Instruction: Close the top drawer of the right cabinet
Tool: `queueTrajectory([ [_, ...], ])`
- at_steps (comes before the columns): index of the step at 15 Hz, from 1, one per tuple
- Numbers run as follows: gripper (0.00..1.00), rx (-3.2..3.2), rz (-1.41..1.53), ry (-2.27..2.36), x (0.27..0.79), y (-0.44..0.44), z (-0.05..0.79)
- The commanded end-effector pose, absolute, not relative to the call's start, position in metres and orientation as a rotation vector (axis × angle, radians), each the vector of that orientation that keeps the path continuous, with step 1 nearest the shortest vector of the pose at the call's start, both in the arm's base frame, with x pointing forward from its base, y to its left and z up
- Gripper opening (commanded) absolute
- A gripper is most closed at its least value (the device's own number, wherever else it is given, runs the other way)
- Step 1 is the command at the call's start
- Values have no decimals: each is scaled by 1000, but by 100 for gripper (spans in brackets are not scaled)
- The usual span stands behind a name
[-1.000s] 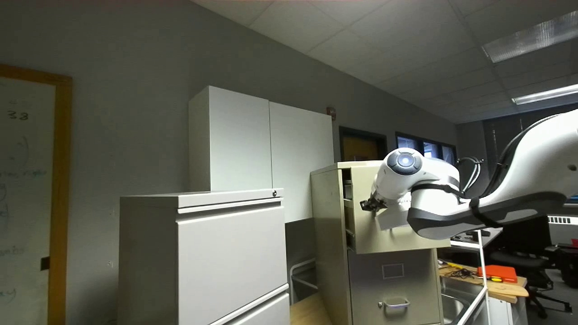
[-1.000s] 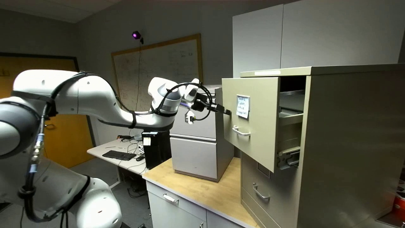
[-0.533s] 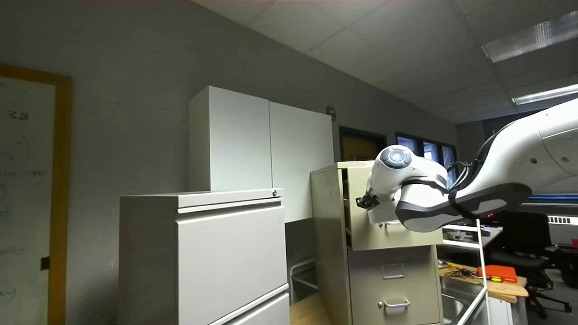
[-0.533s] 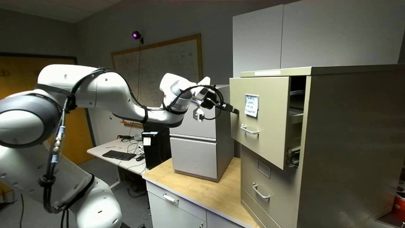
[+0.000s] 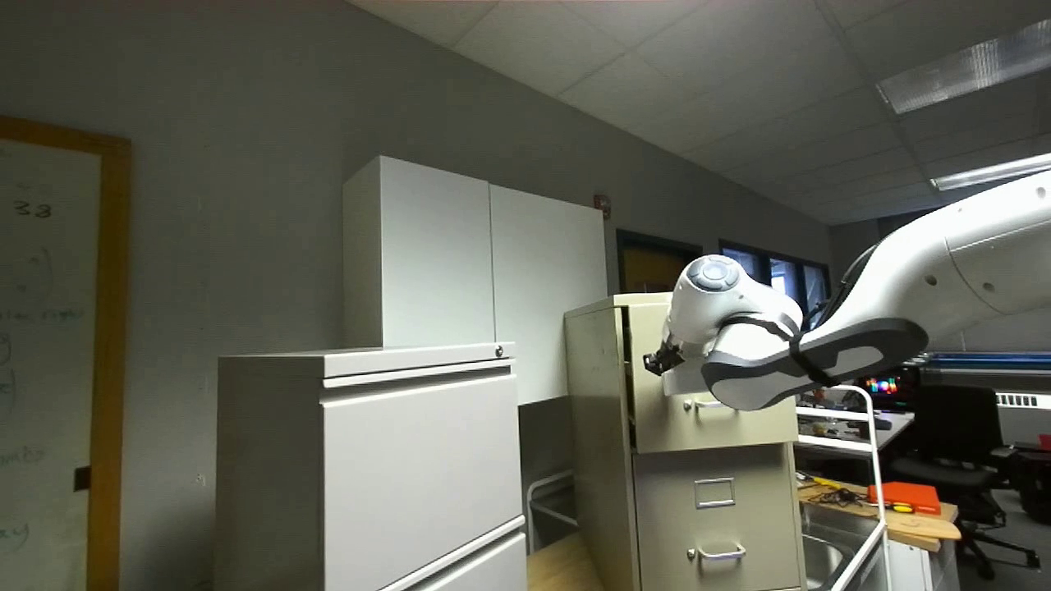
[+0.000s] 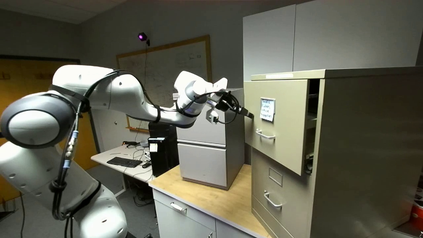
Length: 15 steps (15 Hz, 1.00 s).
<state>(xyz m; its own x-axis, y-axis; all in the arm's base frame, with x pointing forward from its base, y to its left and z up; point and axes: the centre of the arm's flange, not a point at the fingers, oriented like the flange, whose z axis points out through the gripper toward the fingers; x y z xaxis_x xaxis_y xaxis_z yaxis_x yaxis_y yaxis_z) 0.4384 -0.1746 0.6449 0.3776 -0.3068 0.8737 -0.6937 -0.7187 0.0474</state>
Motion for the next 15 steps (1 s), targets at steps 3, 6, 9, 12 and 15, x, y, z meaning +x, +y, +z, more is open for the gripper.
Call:
queueTrajectory([
  [3,0,2300,1269,-863,508,-211,649],
  [6,0,2322,1251,-874,520,-218,652],
  [9,0,2347,1228,-882,529,-225,654],
  [12,0,2386,1200,-908,537,-230,654],
  [15,0,2411,1169,-918,536,-231,656],
])
